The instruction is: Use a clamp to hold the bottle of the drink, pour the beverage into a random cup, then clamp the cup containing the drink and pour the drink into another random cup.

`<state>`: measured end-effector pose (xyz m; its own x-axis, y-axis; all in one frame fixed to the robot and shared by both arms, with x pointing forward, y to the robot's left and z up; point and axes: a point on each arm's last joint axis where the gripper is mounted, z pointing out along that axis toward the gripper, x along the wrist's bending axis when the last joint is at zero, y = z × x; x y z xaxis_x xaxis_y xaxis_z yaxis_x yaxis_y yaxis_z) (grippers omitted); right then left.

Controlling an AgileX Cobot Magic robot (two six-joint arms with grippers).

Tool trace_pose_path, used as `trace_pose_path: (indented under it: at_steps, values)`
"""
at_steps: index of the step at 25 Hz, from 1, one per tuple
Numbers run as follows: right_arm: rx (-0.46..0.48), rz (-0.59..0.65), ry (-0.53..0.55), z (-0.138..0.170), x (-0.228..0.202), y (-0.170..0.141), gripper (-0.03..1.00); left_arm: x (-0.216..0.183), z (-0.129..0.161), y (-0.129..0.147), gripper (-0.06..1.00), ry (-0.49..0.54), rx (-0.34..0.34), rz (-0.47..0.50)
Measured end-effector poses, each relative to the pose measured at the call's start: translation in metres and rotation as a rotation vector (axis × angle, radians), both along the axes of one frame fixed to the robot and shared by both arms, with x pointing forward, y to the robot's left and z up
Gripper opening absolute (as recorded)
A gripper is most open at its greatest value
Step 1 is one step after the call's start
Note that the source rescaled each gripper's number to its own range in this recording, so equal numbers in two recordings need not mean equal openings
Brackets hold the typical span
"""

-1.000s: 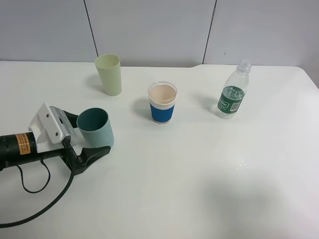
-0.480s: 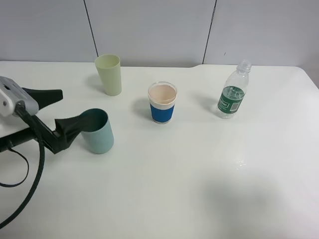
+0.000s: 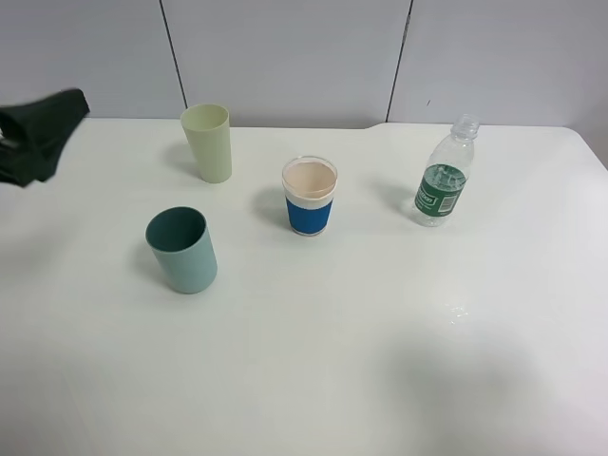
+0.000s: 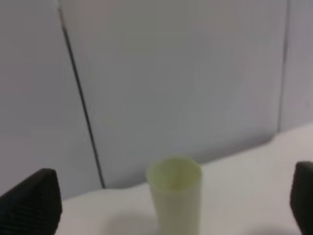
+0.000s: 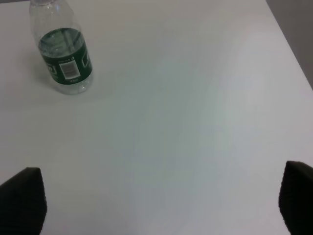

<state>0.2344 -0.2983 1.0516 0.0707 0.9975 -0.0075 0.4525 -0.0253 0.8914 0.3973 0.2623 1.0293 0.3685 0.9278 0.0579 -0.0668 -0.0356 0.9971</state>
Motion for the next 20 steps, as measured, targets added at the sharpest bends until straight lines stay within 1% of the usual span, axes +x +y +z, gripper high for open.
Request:
trace_pose_path:
  at_steps: [2,5,7,10,12,16,20]
  values:
    - [0.0,0.0,0.0,0.0,0.0,0.0,0.88,-0.002,0.019,0.005,0.81,0.002,-0.025,0.053]
    - [0.0,0.0,0.0,0.0,0.0,0.0,0.88,-0.009,0.048,0.014,0.81,0.019,-0.042,0.154]
    - [0.0,0.0,0.0,0.0,0.0,0.0,0.88,-0.017,0.064,0.023,0.81,0.055,-0.048,0.24]
    - [0.0,0.0,0.0,0.0,0.0,0.0,0.88,-0.036,0.086,0.034,0.81,0.098,-0.071,0.352]
    - [0.0,0.0,0.0,0.0,0.0,0.0,0.88,-0.052,0.099,0.041,0.81,0.122,-0.068,0.411]
    - [0.0,0.0,0.0,0.0,0.0,0.0,0.88,-0.082,0.109,0.05,0.81,0.19,-0.032,0.498]
    - [0.0,0.0,0.0,0.0,0.0,0.0,0.88,-0.108,0.112,0.057,0.81,0.258,0.0,0.553]
